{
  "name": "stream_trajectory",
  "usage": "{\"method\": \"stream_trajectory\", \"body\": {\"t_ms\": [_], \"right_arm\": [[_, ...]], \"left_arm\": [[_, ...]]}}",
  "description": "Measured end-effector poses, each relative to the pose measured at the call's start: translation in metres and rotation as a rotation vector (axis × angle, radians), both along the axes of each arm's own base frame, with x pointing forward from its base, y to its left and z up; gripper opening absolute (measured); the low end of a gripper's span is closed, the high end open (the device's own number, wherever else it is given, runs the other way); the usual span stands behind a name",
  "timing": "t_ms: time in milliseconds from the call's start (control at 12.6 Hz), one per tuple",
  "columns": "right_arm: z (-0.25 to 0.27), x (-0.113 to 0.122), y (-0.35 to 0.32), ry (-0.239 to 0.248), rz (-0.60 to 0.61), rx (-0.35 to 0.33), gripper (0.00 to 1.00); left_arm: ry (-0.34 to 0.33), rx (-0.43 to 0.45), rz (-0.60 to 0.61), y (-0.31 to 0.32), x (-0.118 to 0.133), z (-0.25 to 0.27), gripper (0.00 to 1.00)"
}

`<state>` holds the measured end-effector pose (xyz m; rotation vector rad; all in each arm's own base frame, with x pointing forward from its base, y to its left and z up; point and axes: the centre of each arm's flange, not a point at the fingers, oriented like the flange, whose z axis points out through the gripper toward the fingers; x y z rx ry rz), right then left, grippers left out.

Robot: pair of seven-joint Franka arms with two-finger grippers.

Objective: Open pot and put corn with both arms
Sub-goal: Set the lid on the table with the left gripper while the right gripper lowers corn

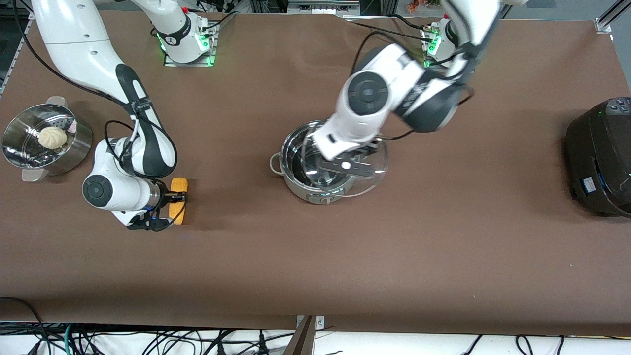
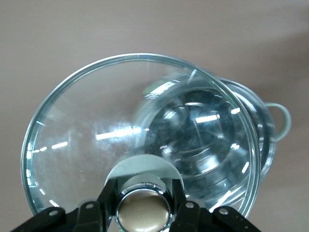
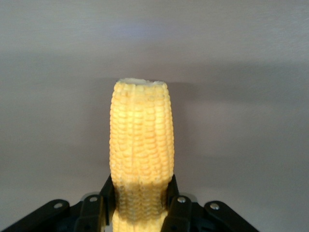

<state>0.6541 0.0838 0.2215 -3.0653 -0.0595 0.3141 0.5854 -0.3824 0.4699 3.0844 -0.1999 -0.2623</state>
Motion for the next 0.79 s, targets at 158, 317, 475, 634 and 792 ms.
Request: {"method": "stream_trajectory", "body": {"t_ms": [158, 317, 475, 634, 792], "right_arm": [[0.071, -0.006, 0.05, 0.004, -0.061, 0.019, 0.44], [0.152, -0.029, 0.129, -0.024, -0.097, 0.043, 0.36], [0.202, -0.067, 0.229, -0.059, -0.107, 0.062, 0.31], [0.207, -0.11, 0.317, -0.063, -0.097, 0.063, 0.31], [0.185, -0.135, 0.375, -0.054, -0.095, 0.066, 0.31]], "left_arm": [[0.028, 0.032, 0.024, 0.073, 0.021, 0.042, 0.5], [0.067, 0.07, -0.084, 0.149, 0.037, 0.054, 0.5], [0.126, 0.093, -0.232, 0.23, 0.058, 0.024, 0.5], [0.155, 0.098, -0.283, 0.29, 0.079, -0.042, 0.5], [0.127, 0.078, -0.295, 0.319, 0.084, -0.129, 0.5]]}}
